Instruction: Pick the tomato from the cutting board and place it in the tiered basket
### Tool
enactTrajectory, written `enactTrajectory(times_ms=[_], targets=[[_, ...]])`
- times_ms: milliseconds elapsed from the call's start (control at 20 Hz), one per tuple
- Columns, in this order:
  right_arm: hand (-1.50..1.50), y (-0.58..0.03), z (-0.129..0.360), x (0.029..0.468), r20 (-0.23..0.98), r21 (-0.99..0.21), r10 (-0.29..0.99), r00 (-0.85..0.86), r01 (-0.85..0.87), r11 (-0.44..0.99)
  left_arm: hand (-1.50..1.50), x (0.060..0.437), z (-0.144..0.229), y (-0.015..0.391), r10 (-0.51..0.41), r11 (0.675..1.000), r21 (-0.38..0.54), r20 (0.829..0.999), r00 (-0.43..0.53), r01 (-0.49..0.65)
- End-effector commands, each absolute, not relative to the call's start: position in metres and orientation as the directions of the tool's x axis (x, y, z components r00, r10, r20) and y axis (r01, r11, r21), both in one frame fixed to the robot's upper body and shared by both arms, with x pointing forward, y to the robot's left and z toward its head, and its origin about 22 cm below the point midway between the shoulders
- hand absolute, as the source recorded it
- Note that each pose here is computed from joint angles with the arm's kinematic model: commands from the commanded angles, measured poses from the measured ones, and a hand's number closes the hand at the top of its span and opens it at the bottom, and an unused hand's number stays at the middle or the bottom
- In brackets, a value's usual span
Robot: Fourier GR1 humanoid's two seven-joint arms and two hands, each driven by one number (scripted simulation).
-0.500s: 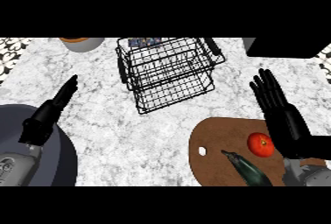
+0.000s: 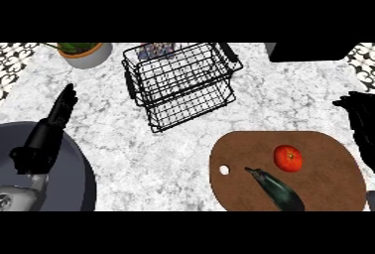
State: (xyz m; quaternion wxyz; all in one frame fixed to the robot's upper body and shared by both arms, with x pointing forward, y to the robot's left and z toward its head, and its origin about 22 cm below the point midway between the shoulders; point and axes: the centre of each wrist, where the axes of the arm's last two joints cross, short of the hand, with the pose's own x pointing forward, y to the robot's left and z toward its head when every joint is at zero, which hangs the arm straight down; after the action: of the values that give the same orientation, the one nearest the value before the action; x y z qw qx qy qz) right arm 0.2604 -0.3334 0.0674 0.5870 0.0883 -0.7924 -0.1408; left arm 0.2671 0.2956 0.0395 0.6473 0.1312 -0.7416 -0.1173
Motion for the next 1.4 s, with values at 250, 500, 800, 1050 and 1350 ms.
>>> enactTrajectory(times_ms=[250, 500, 800, 1050, 1350], targets=[[-1.50, -0.399, 0.039, 0.222, 0.806, 0.465, -0.546, -0.230, -0.326, 0.823, 0.00, 0.263, 0.037, 0.242, -0.181, 0.982, 0.173, 0.978, -0.106, -0.077], [-1.50, -0.458, 0.096, 0.208, 0.952, 0.094, -0.187, -0.241, -0.353, 0.931, 0.00, 0.256, 0.034, 0.240, -0.191, 0.978, 0.183, 0.978, -0.083, -0.103], [-1.50, -0.456, 0.196, 0.213, 0.876, -0.474, 0.373, -0.307, -0.401, 0.784, 0.00, 0.252, 0.037, 0.248, -0.216, 0.972, 0.207, 0.973, -0.076, -0.115], [-1.50, -0.415, 0.244, 0.214, 0.662, -0.749, 0.645, -0.381, -0.369, 0.550, 0.00, 0.252, 0.037, 0.234, -0.211, 0.973, 0.202, 0.974, -0.078, -0.111], [-1.50, -0.372, 0.235, 0.201, 0.563, -0.817, 0.756, -0.333, -0.365, 0.447, 0.00, 0.259, 0.040, 0.229, -0.201, 0.977, 0.193, 0.975, -0.091, -0.092]])
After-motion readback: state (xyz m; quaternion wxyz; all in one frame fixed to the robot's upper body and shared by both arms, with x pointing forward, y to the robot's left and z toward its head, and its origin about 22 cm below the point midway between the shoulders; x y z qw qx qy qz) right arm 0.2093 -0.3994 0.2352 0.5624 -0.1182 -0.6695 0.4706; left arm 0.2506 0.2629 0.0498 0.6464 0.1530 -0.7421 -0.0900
